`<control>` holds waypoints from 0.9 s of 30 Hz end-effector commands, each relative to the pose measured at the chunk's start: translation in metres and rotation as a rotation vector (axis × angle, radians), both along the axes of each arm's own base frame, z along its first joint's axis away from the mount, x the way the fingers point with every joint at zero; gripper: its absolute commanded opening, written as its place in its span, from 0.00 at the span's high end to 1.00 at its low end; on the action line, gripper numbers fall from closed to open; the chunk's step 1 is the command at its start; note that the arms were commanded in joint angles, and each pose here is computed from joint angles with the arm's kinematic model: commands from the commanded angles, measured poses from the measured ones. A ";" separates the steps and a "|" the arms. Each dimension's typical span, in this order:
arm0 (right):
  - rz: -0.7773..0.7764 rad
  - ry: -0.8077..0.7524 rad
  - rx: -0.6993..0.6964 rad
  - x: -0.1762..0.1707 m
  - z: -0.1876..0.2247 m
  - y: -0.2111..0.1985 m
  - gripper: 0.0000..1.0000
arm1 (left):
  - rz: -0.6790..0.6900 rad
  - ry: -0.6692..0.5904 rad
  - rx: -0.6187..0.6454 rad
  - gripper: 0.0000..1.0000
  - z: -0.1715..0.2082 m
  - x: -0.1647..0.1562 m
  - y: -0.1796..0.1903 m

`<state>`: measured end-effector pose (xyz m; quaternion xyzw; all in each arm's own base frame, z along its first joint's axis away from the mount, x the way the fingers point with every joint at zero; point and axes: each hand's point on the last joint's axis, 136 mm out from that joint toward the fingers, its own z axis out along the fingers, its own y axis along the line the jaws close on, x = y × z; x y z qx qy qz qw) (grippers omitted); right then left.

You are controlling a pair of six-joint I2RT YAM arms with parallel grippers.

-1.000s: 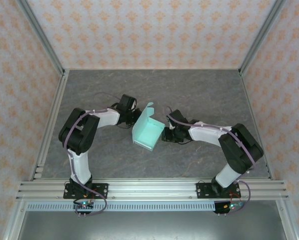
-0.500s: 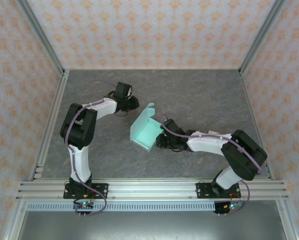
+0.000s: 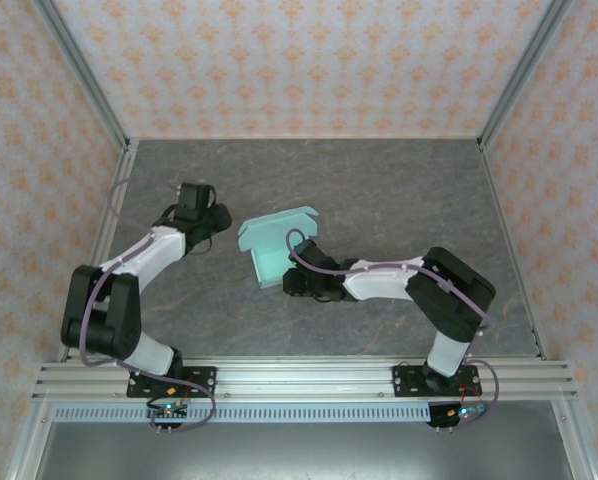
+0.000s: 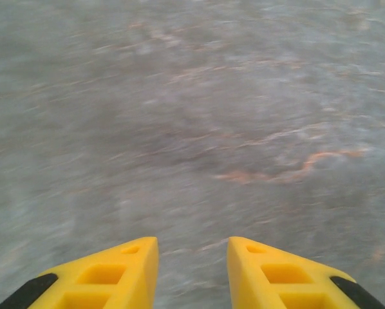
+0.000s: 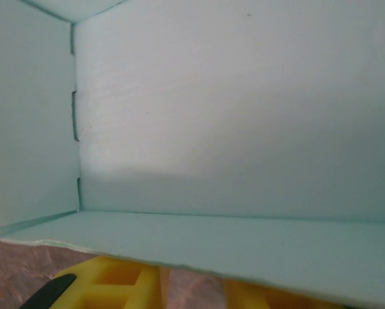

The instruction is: Fold the paper box

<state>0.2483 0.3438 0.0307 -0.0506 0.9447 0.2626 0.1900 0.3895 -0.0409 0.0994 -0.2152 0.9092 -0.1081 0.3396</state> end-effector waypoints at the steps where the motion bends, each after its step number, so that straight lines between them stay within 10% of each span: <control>1: 0.001 -0.052 0.002 0.014 0.007 0.010 0.73 | 0.114 0.009 0.034 0.65 -0.012 -0.024 0.032; 11: 0.003 -0.129 -0.236 -0.002 0.047 -0.068 0.64 | 0.032 -0.011 -0.065 0.59 -0.001 -0.076 0.015; 27: -0.582 -0.018 -0.574 0.028 0.073 -0.316 0.18 | -0.244 -0.188 -0.094 0.42 0.075 -0.118 -0.035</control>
